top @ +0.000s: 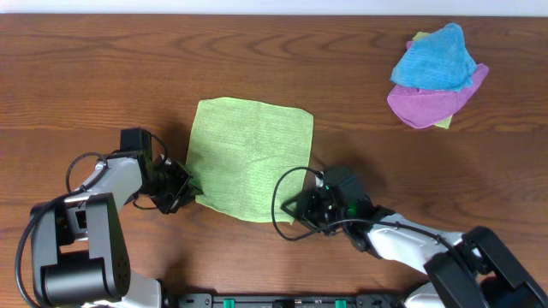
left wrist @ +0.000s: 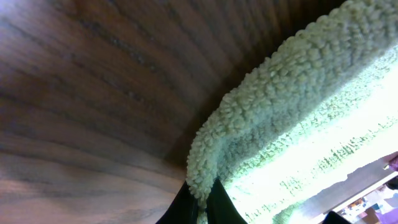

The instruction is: Fold the cloth

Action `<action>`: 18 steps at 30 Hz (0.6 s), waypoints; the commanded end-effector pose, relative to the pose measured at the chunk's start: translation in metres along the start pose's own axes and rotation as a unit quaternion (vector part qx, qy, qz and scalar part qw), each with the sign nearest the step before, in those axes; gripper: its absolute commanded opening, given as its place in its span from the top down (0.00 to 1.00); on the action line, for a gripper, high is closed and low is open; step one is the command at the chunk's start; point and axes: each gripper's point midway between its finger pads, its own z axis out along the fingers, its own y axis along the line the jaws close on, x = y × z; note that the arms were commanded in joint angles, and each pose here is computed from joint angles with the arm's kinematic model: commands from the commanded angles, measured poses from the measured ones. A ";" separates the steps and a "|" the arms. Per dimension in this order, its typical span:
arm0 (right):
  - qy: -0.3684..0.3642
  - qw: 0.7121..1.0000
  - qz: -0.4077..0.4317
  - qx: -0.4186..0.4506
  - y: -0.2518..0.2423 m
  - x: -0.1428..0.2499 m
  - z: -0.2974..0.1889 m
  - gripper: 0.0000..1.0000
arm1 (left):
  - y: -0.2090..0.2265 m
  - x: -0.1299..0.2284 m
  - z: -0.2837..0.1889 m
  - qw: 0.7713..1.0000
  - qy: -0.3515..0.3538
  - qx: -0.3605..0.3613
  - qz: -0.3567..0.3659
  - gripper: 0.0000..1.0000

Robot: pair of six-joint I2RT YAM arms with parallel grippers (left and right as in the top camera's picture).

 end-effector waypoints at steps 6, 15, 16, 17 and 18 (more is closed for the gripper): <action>-0.019 0.999 -0.031 0.002 -0.006 -0.008 -0.001 0.99 | 0.004 0.018 0.004 0.999 0.041 0.005 0.033 0.94; -0.021 0.998 -0.061 -0.004 0.004 -0.003 -0.034 0.99 | 0.023 0.050 -0.003 0.991 0.102 -0.025 0.084 0.94; -0.020 0.998 -0.060 -0.003 0.005 0.000 -0.038 0.99 | 0.023 0.053 -0.005 0.990 0.107 -0.022 0.090 0.94; -0.019 0.998 -0.060 -0.001 0.005 0.003 -0.042 0.99 | 0.023 0.057 -0.008 0.989 0.111 -0.021 0.096 0.94; -0.018 0.998 -0.060 -0.002 0.006 0.005 -0.046 0.99 | 0.023 0.060 -0.010 0.988 0.113 -0.021 0.099 0.94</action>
